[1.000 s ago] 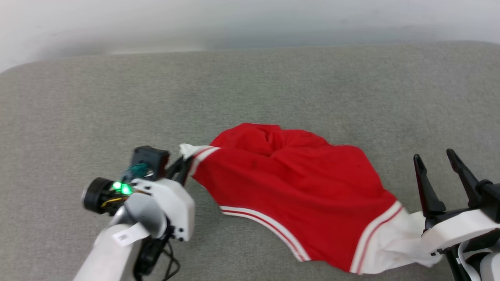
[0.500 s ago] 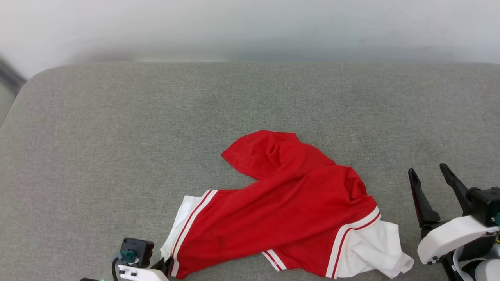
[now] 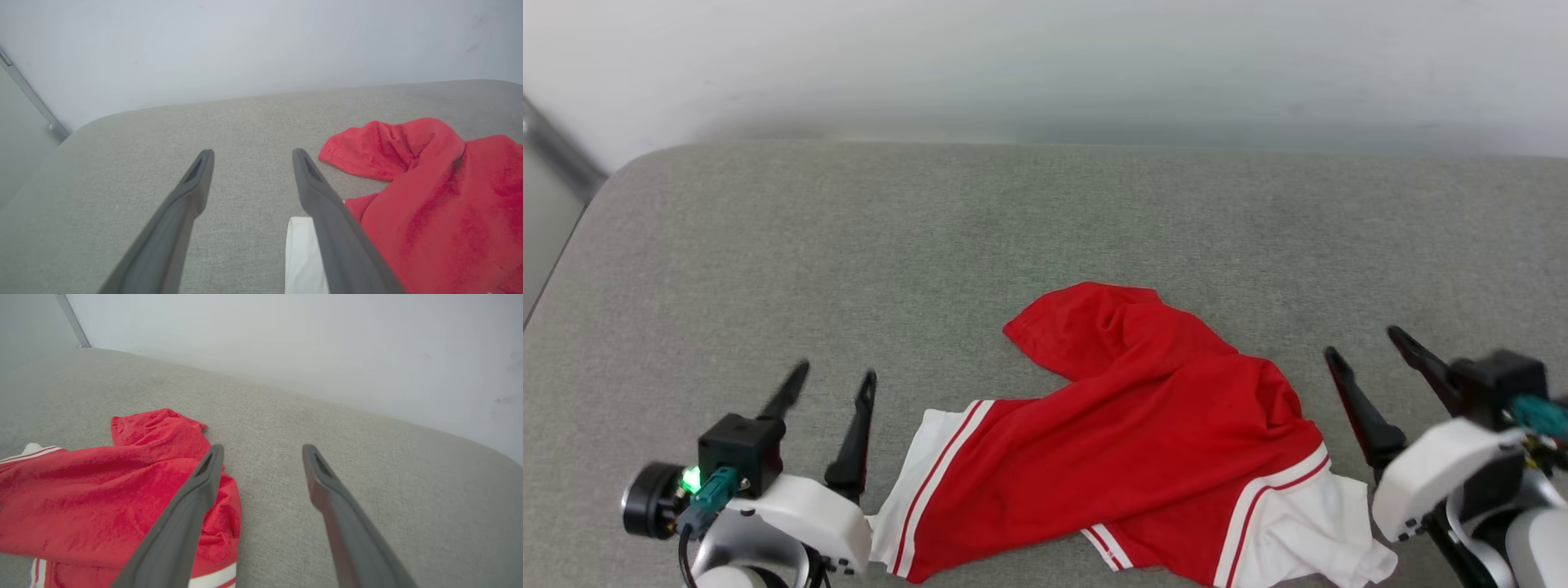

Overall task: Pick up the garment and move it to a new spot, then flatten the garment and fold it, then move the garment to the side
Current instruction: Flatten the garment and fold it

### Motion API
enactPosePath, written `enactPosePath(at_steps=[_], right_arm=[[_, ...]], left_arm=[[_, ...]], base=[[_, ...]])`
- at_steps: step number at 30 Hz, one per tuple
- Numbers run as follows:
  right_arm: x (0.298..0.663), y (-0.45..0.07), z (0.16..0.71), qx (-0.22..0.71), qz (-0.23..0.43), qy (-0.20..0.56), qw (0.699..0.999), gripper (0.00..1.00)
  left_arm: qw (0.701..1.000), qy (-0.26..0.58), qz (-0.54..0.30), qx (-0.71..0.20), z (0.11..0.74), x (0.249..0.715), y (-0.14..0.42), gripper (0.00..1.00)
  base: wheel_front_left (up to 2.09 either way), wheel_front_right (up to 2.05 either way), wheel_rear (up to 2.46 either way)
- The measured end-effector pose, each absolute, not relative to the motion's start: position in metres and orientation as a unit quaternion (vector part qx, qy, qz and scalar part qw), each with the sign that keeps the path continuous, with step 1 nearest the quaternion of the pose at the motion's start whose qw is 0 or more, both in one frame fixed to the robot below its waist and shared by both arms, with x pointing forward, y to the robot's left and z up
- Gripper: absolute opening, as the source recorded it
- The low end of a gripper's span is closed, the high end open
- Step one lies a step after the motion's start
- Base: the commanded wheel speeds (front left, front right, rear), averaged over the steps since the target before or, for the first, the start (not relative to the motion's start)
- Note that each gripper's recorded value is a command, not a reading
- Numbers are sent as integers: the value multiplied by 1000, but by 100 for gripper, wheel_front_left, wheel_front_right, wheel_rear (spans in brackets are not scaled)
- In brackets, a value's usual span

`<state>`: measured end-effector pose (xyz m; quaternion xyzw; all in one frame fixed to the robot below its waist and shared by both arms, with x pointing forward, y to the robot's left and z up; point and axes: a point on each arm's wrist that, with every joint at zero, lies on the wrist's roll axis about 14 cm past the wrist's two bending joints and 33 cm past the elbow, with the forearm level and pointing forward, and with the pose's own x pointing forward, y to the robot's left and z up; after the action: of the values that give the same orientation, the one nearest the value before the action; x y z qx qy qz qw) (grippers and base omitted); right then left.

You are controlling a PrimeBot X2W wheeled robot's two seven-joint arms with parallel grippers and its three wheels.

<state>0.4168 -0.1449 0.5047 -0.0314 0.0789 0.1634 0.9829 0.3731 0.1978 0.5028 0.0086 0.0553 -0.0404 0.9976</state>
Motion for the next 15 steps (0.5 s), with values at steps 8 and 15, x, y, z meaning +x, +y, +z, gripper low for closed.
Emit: enactPosePath(at_steps=[8,15], right_arm=[[428,-88,498,-110,290,211,927,100],[445,-62,449,-171,327,343,864,100]], left_arm=[[997,-63,-46,28,543,378,193,100],[997,-66,-45,22,536,378,189,100]], base=[[0,0,0],[0,0,0]])
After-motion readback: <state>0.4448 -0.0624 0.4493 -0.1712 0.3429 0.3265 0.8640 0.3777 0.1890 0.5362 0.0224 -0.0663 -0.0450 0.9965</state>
